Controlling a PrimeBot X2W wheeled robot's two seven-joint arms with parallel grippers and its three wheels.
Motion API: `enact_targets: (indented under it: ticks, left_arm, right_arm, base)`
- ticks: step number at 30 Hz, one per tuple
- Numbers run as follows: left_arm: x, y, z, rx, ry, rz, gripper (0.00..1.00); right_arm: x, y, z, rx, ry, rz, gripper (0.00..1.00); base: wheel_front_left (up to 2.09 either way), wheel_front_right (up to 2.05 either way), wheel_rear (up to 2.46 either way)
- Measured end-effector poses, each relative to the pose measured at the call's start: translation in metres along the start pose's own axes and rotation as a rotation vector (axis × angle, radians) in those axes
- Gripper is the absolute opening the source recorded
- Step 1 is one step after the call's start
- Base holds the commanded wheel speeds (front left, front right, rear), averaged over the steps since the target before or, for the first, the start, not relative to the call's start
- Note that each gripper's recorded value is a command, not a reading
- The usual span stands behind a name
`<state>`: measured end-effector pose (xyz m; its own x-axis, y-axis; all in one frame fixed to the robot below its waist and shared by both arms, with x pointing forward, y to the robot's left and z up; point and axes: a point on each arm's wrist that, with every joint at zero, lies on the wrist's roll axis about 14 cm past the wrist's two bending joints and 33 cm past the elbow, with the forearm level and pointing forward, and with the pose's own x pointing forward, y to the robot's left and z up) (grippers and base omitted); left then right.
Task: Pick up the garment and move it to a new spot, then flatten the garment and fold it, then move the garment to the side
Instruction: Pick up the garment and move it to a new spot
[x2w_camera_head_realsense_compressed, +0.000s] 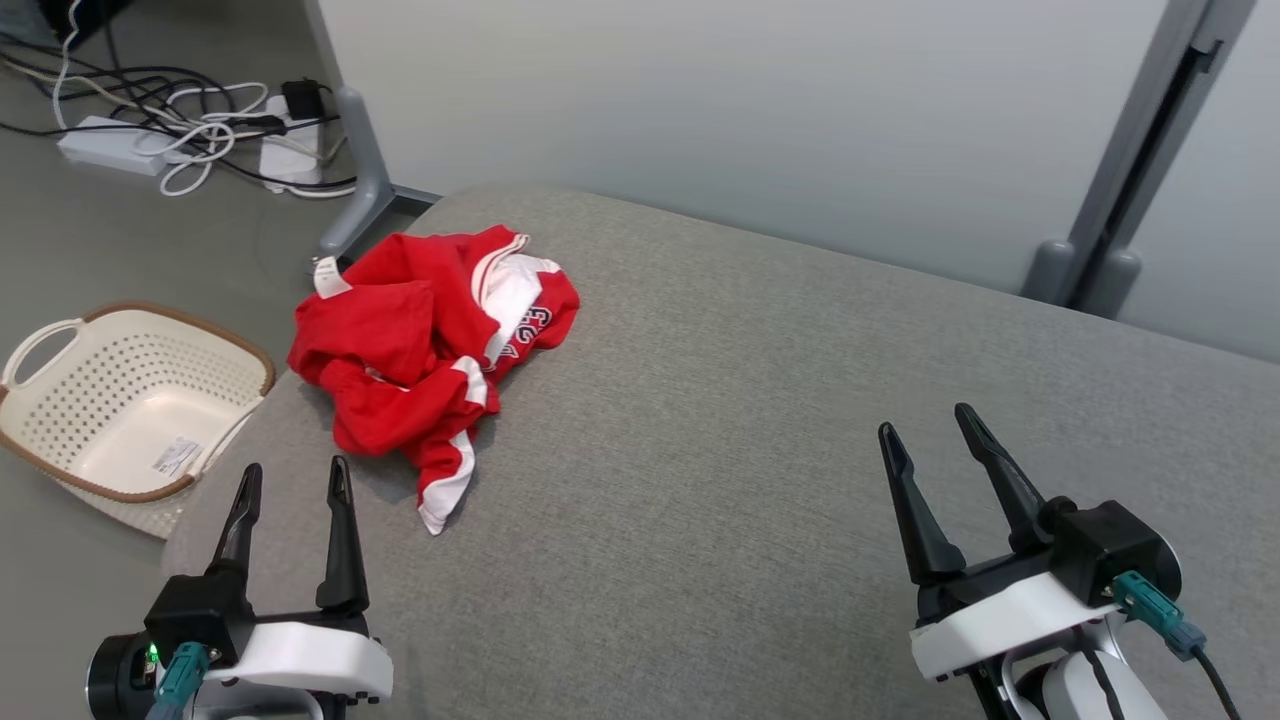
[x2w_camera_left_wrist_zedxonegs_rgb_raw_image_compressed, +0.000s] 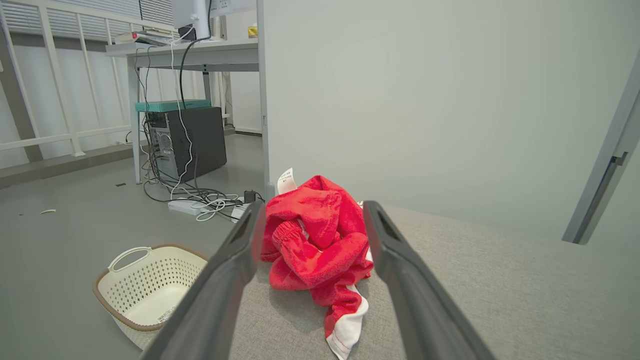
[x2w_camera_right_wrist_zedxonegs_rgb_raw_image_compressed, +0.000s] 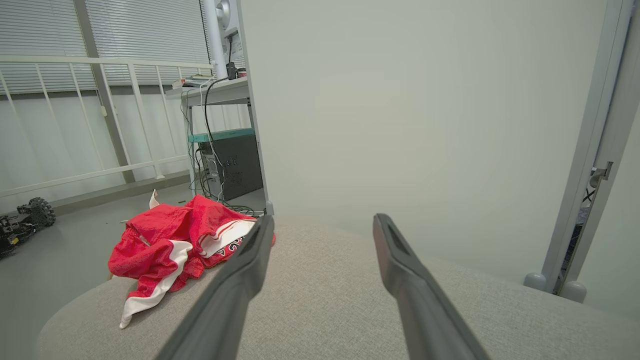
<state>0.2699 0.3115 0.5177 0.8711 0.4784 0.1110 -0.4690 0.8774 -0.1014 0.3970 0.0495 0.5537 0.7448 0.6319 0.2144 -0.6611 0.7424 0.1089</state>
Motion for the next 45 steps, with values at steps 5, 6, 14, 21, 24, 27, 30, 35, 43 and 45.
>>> enact_targets:
  ticks: [5,6,14,21,24,27,30,35,43,45]
  left_arm:
    - [-0.014,0.022,0.000,0.003,0.004,0.063,1.00]
    - [-0.016,0.026,0.000,0.003,0.004,0.073,1.00]
    - [-0.023,0.040,0.001,0.004,0.000,0.115,1.00]
    - [-0.011,0.038,0.006,-0.042,-0.014,0.090,1.00]
    - [0.005,0.040,0.014,-0.043,-0.034,0.072,1.00]
    - [0.020,0.040,0.017,-0.037,-0.014,0.050,1.00]
    - [0.038,0.039,0.021,-0.020,0.014,0.028,1.00]
    - [0.077,0.036,0.030,-0.028,0.060,-0.004,1.00]
    - [0.141,0.026,0.012,-0.024,0.285,-0.057,1.00]
    - [0.154,0.021,0.004,-0.037,0.341,-0.066,1.00]
  right_arm:
    - [0.009,0.021,-0.004,0.013,0.010,0.062,1.00]
    - [0.010,0.024,-0.005,0.016,0.011,0.071,1.00]
    - [0.014,0.034,-0.007,0.027,0.016,0.099,1.00]
    - [0.014,0.028,-0.007,0.033,0.010,0.086,1.00]
    - [0.014,0.021,-0.001,0.032,-0.009,0.067,1.00]
    - [0.013,0.011,0.006,0.033,-0.030,0.041,1.00]
    - [0.009,0.001,0.007,0.034,-0.034,0.011,1.00]
    - [0.007,-0.018,0.007,0.027,-0.039,-0.035,1.00]
    - [-0.002,-0.057,-0.003,0.010,-0.020,-0.129,1.00]
    - [-0.005,-0.067,-0.004,0.003,-0.018,-0.154,1.00]
  base:
    - [0.00,0.00,0.00]
    - [0.00,0.00,0.00]
    - [0.00,0.00,0.00]
    - [0.00,0.00,0.00]
    - [0.00,0.00,0.00]
    - [0.00,0.00,0.00]
    - [0.00,0.00,0.00]
    - [0.00,0.00,0.00]
    - [0.00,0.00,0.00]
    - [0.00,0.00,0.00]
